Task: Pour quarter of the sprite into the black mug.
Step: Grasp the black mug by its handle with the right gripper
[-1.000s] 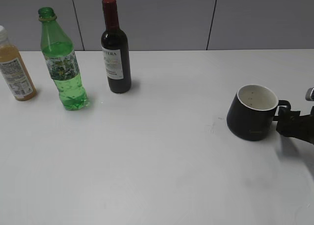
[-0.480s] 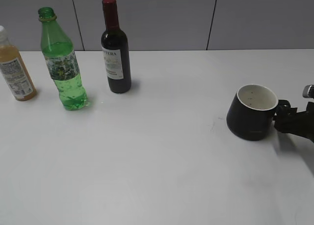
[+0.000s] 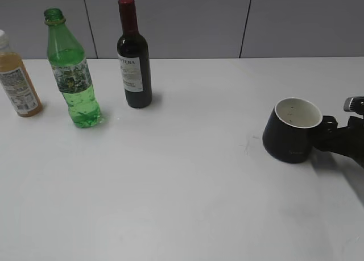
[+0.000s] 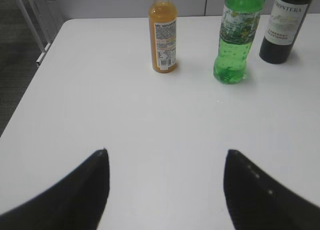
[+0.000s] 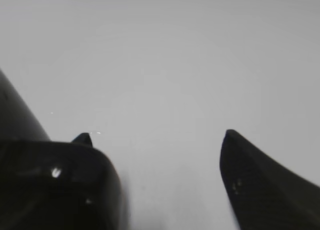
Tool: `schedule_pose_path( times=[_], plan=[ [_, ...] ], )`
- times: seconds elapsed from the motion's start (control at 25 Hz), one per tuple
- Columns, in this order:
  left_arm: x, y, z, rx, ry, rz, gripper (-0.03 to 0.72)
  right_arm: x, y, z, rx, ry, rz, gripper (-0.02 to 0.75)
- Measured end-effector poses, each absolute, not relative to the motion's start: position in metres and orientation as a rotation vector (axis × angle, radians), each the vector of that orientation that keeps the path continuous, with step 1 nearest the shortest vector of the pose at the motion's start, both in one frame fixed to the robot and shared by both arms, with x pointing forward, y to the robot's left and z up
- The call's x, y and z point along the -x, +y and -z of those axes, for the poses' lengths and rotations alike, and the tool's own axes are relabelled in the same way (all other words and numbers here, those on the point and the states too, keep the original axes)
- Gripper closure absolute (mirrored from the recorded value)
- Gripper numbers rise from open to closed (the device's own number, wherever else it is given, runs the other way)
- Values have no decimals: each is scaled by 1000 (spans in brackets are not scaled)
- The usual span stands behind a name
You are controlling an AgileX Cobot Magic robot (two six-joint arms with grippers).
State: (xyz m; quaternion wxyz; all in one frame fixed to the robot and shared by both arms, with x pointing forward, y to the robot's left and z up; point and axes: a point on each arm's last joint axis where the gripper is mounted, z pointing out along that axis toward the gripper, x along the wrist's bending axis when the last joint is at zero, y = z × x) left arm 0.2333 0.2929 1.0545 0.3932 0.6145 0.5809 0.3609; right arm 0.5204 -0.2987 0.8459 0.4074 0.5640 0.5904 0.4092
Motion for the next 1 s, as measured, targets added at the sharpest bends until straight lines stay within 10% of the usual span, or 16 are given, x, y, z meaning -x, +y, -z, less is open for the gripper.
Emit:
schedule_pose_path(
  times=[1.0],
  plan=[
    [-233, 293, -1054, -1560, 1474, -916, 146, -521, -297, -844, -1410, 1508, -1042, 518]
  ],
)
